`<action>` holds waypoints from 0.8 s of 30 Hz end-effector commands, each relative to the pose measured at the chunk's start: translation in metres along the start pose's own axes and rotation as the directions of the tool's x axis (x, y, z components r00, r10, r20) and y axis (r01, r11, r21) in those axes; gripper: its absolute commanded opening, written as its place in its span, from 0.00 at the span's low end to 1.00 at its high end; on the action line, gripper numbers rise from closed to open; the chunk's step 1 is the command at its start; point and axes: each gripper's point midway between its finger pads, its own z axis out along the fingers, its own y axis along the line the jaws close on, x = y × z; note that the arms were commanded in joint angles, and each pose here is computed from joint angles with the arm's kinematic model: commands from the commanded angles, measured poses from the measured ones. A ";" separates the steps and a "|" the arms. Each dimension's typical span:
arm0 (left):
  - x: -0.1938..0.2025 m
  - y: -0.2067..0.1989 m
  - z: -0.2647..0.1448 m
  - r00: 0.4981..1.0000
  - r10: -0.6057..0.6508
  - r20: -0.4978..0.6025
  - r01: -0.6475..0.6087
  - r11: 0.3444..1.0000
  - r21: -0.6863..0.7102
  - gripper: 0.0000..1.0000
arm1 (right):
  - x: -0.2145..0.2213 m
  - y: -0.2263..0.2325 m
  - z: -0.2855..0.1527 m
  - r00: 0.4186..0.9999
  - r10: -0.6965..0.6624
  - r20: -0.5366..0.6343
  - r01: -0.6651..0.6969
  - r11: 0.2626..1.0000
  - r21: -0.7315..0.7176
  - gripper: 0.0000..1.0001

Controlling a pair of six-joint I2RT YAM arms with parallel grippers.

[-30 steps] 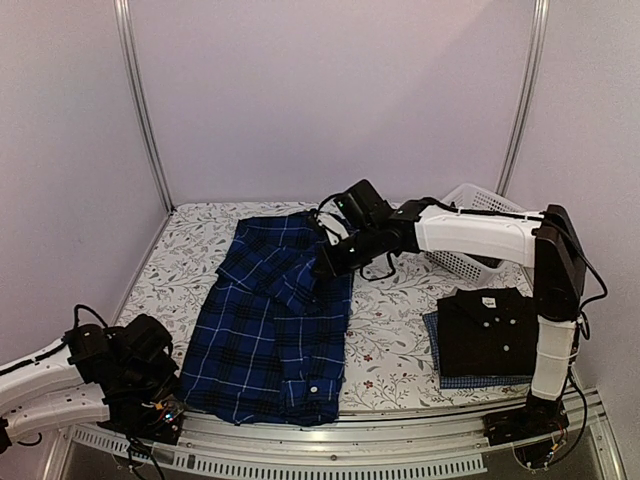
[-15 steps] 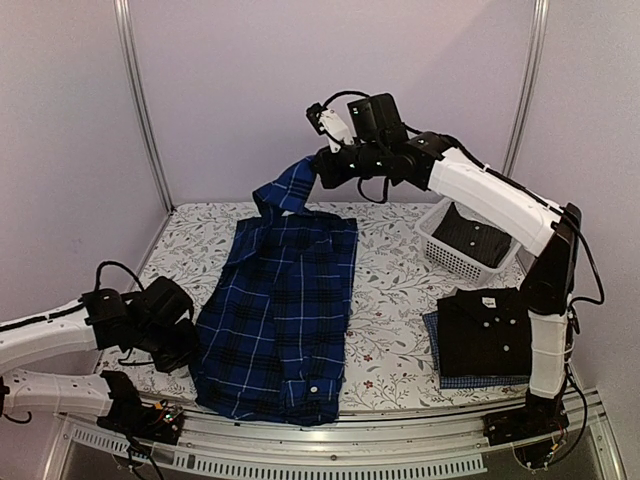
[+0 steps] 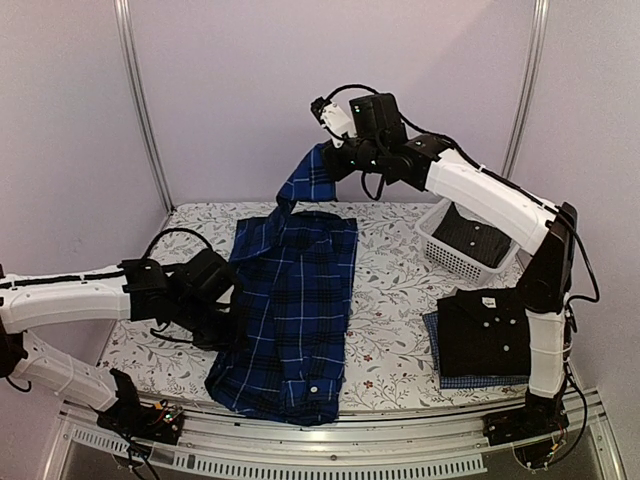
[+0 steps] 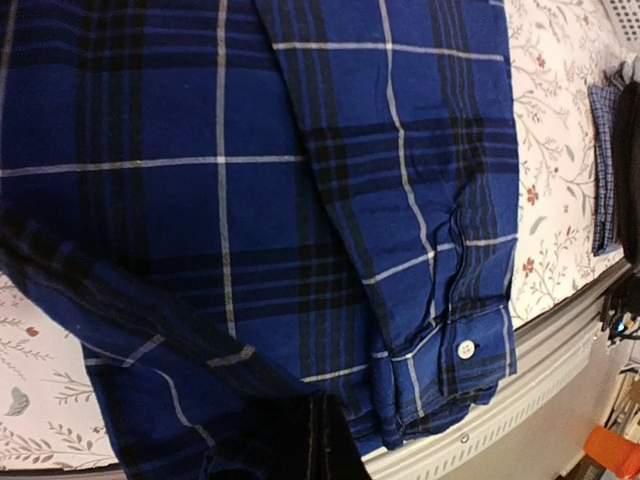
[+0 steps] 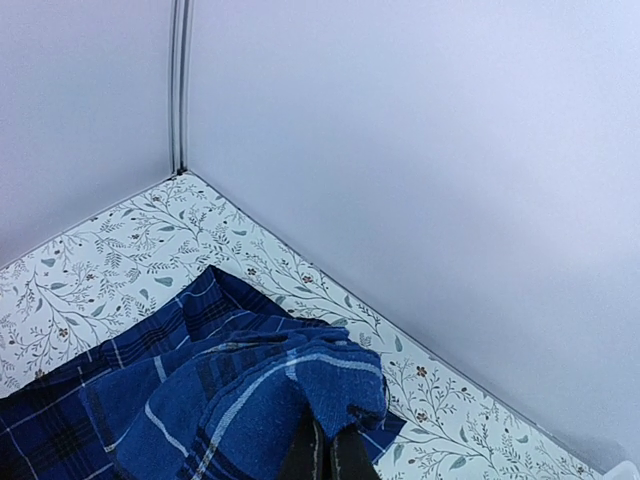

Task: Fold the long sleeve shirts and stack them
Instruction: Fold the 1/3-folded shirt at the center of the board.

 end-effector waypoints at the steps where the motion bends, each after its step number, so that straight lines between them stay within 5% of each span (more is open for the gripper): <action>1: 0.015 -0.025 0.003 0.990 0.117 -0.074 -0.111 0.991 0.080 0.00 | -0.029 -0.034 -0.032 0.998 -0.002 0.068 -0.006 0.993 0.114 0.00; 24: 0.063 -0.032 0.036 0.941 0.192 -0.279 -0.155 0.977 0.147 0.01 | 0.004 -0.054 -0.090 0.998 0.066 0.023 -0.069 0.981 0.181 0.00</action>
